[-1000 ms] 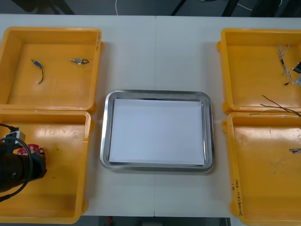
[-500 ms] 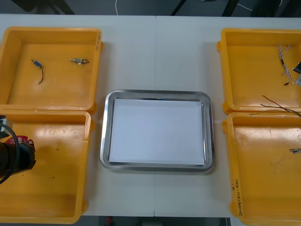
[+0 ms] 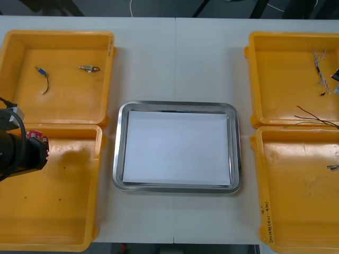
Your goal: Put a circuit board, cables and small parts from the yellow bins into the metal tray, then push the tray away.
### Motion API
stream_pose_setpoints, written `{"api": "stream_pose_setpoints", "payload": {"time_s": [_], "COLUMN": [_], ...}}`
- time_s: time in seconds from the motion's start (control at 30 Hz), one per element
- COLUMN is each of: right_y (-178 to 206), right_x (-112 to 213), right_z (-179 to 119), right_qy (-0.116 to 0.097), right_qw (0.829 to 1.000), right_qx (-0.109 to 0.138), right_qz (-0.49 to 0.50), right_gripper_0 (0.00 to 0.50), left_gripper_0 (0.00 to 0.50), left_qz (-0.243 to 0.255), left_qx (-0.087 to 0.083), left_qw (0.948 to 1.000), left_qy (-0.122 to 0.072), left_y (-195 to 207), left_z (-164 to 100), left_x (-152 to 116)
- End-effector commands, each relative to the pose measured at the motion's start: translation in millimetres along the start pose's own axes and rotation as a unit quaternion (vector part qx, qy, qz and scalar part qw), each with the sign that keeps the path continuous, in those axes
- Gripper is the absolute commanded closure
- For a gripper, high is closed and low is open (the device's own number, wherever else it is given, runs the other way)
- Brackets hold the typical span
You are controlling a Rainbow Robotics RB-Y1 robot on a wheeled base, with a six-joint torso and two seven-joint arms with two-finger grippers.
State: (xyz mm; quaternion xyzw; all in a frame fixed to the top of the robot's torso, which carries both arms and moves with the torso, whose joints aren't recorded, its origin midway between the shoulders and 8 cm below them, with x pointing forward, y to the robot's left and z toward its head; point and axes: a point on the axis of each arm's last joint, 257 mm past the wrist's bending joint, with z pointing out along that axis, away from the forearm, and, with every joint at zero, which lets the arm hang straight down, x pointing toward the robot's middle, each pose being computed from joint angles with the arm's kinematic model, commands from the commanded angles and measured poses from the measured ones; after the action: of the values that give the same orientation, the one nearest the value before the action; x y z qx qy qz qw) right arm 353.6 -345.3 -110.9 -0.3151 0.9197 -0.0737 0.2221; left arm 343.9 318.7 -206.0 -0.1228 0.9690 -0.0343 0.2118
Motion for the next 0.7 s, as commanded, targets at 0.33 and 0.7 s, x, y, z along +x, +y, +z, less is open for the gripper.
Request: {"api": "stream_pose_setpoints", "payload": {"time_s": [0.33, 0.7], "right_y": [-8.1, -7.8], "right_x": [-5.8, -5.8], "right_z": [-12.0, -11.4], "right_qy": [0.000, 0.000], "right_qw": [0.999, 0.999], "right_qx": [0.027, 0.027], "right_qz": [-0.038, -0.037], "right_gripper_0": [0.500, 0.500], "left_gripper_0": [0.500, 0.500], "left_qz": [0.092, 0.151], "left_qx": [0.026, 0.031], "left_qw": [0.9952, 0.9880], "left_qy": [-0.019, -0.010], "left_y": [-67.9, -113.9], "left_z": [-28.9, -25.3], "left_x": [-24.8, -26.6]}}
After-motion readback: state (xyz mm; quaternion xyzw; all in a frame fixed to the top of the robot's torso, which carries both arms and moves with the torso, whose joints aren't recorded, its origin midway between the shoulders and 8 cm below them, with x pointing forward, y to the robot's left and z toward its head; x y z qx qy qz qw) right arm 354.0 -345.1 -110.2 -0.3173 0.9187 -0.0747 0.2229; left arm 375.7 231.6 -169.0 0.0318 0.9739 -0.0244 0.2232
